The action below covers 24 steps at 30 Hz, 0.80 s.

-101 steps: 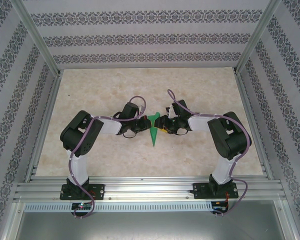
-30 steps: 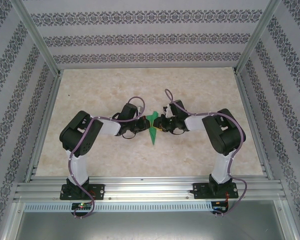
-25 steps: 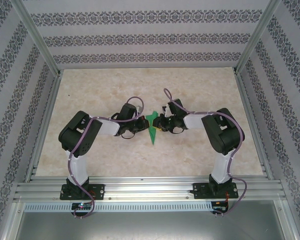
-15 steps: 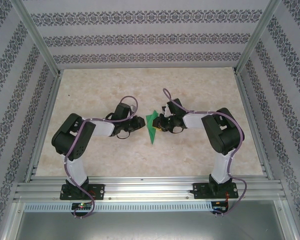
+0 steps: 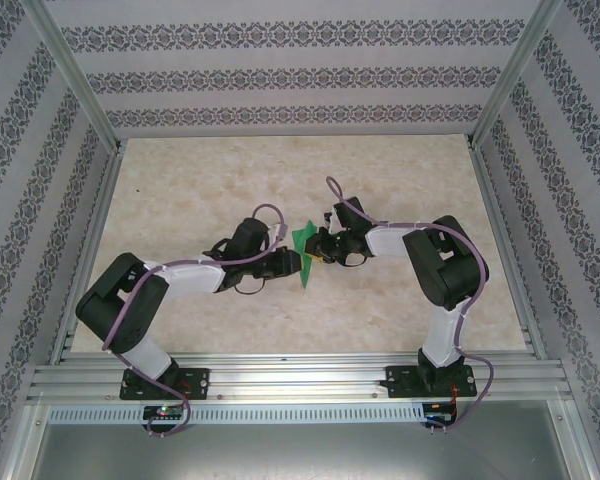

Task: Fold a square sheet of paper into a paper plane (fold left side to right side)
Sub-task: Fold the wing for the fifth time at the center of the table.

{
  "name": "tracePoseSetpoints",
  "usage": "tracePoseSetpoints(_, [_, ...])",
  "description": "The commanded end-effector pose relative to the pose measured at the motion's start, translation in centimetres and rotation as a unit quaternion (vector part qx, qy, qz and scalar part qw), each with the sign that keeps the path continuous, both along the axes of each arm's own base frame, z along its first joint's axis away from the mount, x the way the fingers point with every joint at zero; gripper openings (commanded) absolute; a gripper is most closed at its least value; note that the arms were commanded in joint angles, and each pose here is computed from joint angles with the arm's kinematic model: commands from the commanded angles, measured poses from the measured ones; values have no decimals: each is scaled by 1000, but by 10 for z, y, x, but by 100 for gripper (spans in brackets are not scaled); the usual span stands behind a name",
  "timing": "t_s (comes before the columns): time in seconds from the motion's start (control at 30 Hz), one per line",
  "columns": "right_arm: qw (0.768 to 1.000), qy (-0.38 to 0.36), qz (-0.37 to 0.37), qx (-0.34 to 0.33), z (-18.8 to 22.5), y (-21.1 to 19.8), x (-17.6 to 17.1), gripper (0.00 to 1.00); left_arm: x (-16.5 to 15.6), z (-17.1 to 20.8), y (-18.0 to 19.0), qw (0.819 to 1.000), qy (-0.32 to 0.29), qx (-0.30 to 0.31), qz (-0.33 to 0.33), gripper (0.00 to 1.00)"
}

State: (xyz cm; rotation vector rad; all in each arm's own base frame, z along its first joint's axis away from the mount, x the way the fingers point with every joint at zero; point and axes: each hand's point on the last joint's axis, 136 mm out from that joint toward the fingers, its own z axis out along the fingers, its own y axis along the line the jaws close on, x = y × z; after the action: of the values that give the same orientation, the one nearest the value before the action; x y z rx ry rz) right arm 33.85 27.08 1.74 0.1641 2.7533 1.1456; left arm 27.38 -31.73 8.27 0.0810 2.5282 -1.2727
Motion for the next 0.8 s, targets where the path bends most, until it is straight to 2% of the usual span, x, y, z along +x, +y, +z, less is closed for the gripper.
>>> tracePoseSetpoints(0.0, [996, 54, -17, -62, -40, -20, -22, 22, -4, 9, -24, 1000, -1, -21, -20, 19])
tracePoseSetpoints(0.6, [996, 56, -14, -65, -42, -21, -23, 22, 1, -40, -23, 999, 40, 17, 4, 18])
tracePoseSetpoints(0.77, [996, 55, -13, -66, -42, -22, -23, 23, 0, -42, -21, 999, 43, 22, 8, 18])
